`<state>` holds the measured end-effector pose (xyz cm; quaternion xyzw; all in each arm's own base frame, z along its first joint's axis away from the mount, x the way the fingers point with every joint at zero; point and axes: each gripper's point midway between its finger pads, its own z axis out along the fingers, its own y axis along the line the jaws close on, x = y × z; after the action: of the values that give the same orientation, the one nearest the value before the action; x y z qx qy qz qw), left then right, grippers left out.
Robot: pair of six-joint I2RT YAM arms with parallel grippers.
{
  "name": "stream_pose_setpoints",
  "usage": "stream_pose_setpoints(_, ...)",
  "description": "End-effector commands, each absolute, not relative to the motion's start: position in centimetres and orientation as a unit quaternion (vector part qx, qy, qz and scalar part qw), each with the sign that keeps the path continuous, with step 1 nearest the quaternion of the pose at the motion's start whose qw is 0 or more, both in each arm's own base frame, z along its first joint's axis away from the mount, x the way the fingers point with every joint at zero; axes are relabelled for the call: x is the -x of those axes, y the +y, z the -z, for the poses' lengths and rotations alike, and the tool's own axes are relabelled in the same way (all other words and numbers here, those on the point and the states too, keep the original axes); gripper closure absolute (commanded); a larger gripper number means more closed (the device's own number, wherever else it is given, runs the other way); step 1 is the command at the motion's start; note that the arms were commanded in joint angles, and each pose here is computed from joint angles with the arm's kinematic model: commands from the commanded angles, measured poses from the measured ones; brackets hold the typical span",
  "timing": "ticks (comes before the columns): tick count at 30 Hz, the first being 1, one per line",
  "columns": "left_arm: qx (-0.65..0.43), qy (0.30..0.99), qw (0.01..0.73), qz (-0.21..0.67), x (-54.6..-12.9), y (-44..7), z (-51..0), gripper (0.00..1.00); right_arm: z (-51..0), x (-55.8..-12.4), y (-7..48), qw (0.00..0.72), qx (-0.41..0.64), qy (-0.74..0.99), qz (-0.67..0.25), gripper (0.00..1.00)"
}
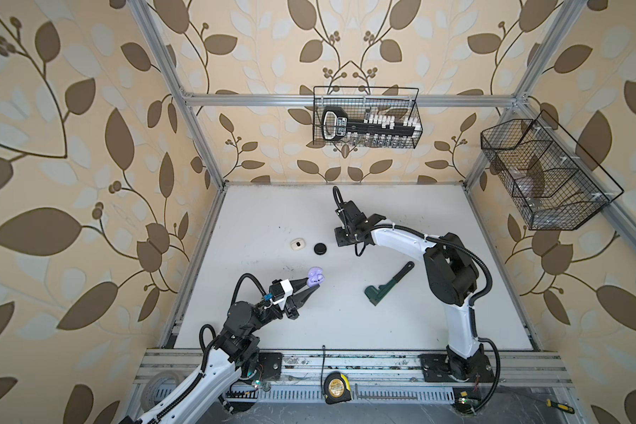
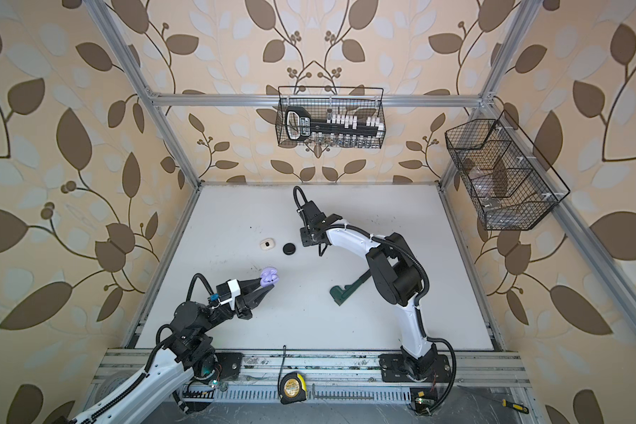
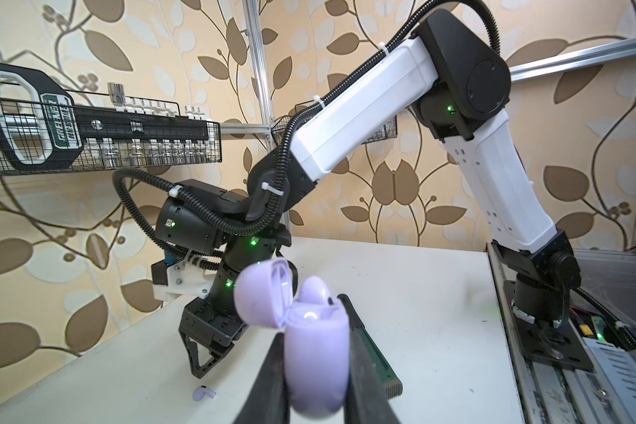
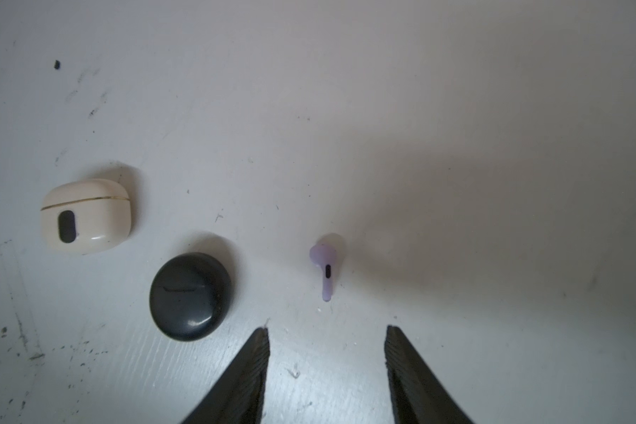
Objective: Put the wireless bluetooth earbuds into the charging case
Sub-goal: 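Open the right gripper and move it over the second lilac earbud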
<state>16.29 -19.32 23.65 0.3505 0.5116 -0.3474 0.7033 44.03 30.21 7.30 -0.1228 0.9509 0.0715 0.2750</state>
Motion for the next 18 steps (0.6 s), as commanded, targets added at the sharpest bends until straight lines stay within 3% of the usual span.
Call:
stream_pose_setpoints(1,-0.352,0.503,0.713,0.337,-16.4,-19.1,-24.1,1.0,-6.6,-44.5,30.1,0.248,0.138,0.957,-0.06,0.48)
stream_pose_setpoints(18,-0.35,0.514,0.712,0.326,-16.8,-19.1,-23.7,1.0,-4.4,-45.5,31.2,0.23,0.139,0.961,-0.064,0.47)
